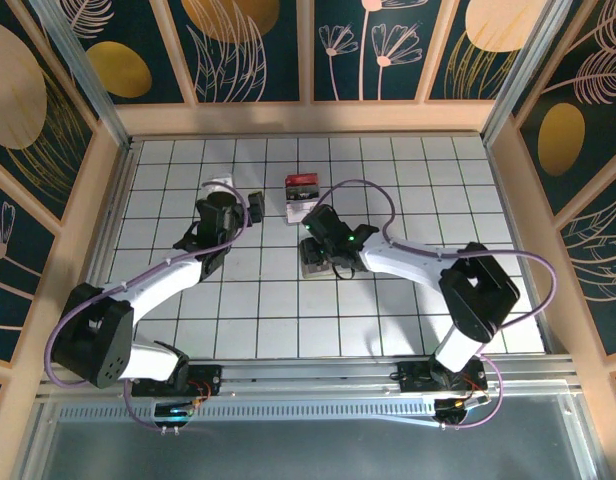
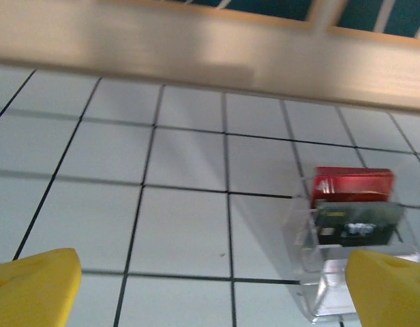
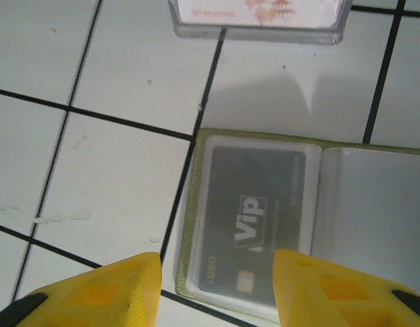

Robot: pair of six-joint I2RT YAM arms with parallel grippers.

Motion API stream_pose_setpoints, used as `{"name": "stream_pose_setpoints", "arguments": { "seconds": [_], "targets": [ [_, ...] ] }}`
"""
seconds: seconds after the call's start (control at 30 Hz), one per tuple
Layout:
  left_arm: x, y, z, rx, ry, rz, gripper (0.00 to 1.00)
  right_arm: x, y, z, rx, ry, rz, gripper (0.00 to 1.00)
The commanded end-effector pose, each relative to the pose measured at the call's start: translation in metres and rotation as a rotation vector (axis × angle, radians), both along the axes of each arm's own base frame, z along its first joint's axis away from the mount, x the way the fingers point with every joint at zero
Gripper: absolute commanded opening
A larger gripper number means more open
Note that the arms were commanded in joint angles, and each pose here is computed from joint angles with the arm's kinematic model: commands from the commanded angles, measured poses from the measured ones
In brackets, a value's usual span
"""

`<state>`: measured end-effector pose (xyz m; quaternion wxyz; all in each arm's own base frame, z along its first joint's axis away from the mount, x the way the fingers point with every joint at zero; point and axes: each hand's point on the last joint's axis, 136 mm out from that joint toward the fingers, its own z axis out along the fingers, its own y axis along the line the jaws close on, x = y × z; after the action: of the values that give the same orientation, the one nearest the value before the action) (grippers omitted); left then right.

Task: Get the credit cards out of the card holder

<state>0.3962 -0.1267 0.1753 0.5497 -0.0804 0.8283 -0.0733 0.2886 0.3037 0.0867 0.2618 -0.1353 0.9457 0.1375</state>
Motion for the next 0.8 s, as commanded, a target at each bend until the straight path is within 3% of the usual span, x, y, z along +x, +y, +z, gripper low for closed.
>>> {"name": "stream_pose_setpoints", "arguments": {
  "seconds": [0.0,0.4,0.77],
  "targets": [
    [-0.001,0.03,0.02,-0.174,-0.103,0.217,0.99,0.002,-0.001,-0.003,-0.088,-0.018,-0.001,0.47],
    [-0.008,0.041,0.007,-0.209,-0.09,0.294,0.99,0.0,-0.005,-0.039,-0.256,0.006,-0.011,0.52],
    [-0.007,0.041,0.005,-0.203,-0.09,0.292,0.99,0.002,-0.009,-0.05,-0.281,0.007,-0.031,0.57]
  ]
}}
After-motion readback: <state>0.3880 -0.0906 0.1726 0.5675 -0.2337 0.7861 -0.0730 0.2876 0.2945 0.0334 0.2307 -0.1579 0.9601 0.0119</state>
